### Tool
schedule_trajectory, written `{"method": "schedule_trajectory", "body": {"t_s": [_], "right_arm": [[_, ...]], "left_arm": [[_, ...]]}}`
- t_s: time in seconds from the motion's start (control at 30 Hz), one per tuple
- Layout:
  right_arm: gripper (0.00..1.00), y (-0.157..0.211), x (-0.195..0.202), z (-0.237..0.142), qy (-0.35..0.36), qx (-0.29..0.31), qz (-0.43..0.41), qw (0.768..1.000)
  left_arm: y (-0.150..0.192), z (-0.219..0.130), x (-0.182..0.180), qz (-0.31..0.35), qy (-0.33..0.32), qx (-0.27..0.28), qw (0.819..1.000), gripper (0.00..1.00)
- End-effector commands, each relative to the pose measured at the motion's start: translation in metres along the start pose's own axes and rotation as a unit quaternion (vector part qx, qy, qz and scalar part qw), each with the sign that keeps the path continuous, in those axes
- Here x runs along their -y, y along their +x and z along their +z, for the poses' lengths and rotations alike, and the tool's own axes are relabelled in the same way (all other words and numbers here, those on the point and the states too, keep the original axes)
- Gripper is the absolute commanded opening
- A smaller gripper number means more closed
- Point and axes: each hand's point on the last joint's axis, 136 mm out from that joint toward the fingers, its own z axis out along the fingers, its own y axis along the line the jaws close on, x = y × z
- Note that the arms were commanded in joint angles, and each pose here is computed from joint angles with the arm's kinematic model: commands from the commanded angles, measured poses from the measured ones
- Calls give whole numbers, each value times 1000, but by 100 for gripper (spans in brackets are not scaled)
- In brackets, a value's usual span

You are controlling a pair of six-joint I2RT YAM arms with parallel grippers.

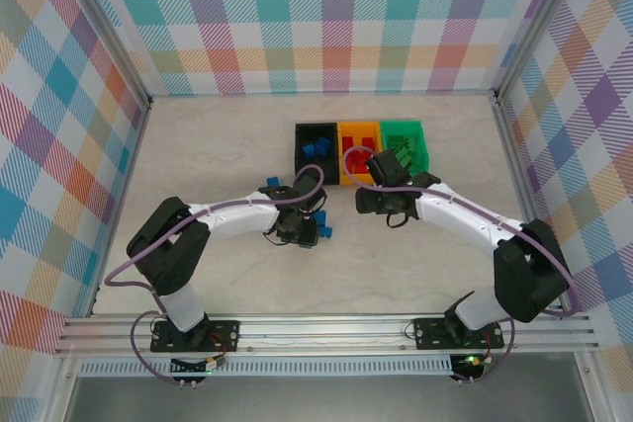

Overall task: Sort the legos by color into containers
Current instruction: Pick up the lego from the center of the table, then place the lego in the container.

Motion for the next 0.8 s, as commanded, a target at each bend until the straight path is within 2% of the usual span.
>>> {"method": "schedule_trajectory", "body": {"t_s": [0.0, 0.2, 0.33, 0.57, 0.77], "right_arm": [[62, -9, -1, -7, -6, 26, 18, 999], [62, -9, -2, -8, -11, 30, 23, 999], [62, -6, 0, -12, -12, 32, 26, 999], [62, 10, 9, -25, -11, 32, 39, 999], [62, 32, 22, -37, -12, 31, 63, 997]], "left_arm": [[5, -16, -9, 5, -24, 4, 1000, 29], [-17, -52, -1, 1, -9, 58, 998, 29], [-42, -80, 2, 11, -22, 99, 995, 29], [-112, -124, 4, 6, -24, 195, 980, 28], [-181, -124, -1, -10, -6, 209, 978, 28]]}}
